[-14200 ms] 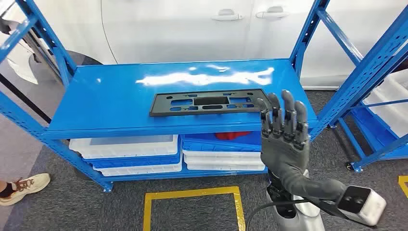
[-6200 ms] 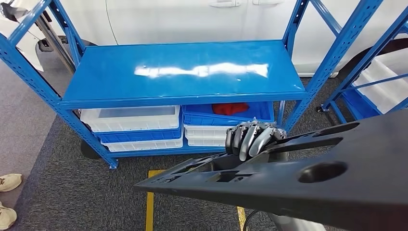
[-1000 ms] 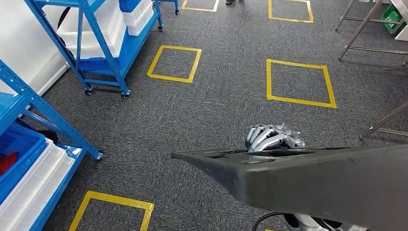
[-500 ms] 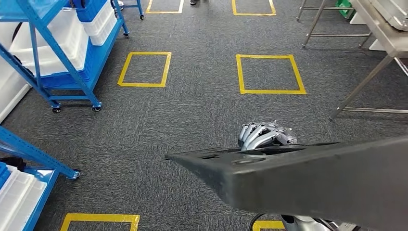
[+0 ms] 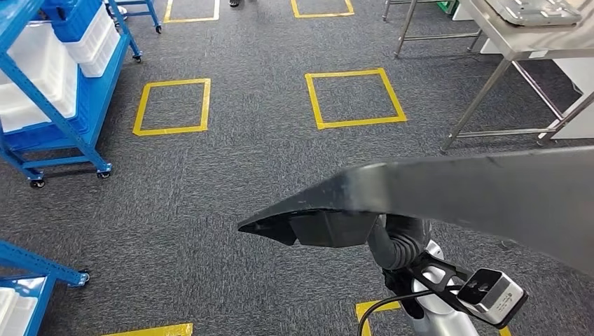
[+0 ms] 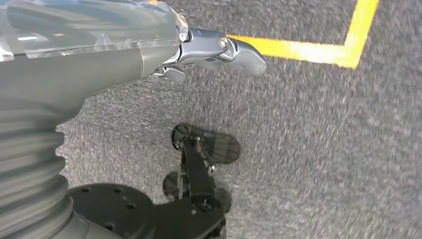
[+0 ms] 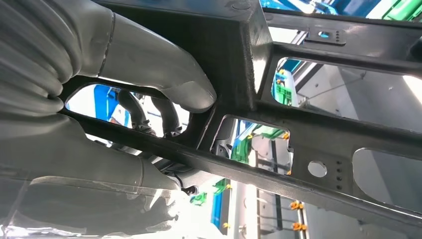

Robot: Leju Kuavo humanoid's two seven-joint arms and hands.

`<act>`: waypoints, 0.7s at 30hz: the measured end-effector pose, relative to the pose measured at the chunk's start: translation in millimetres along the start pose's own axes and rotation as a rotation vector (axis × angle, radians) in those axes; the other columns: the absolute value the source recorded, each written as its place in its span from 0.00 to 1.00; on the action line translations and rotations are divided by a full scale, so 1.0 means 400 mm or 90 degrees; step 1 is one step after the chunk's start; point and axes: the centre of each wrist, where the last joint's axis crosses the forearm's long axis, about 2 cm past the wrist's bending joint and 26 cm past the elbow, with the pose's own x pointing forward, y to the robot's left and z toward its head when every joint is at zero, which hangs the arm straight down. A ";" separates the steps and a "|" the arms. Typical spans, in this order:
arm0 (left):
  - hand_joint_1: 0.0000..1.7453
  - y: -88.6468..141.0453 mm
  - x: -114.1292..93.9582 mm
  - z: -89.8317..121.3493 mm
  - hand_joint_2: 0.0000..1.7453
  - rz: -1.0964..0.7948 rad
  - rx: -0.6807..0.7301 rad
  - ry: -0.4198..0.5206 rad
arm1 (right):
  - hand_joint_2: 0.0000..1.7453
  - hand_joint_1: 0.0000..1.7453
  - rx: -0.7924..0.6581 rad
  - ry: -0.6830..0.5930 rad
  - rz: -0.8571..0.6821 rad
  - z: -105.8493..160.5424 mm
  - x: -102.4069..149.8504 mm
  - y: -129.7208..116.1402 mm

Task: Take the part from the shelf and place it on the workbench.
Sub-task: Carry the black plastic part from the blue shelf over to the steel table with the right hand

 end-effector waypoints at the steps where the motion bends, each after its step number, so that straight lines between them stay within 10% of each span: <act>1: 0.00 -0.001 -0.002 0.001 1.00 0.000 0.000 0.001 | 1.00 1.00 -0.001 0.002 -0.006 0.000 -0.005 -0.001; 21: 0.00 0.002 -0.010 0.004 1.00 -0.002 0.005 0.001 | 1.00 1.00 -0.005 0.019 -0.035 -0.008 -0.049 -0.011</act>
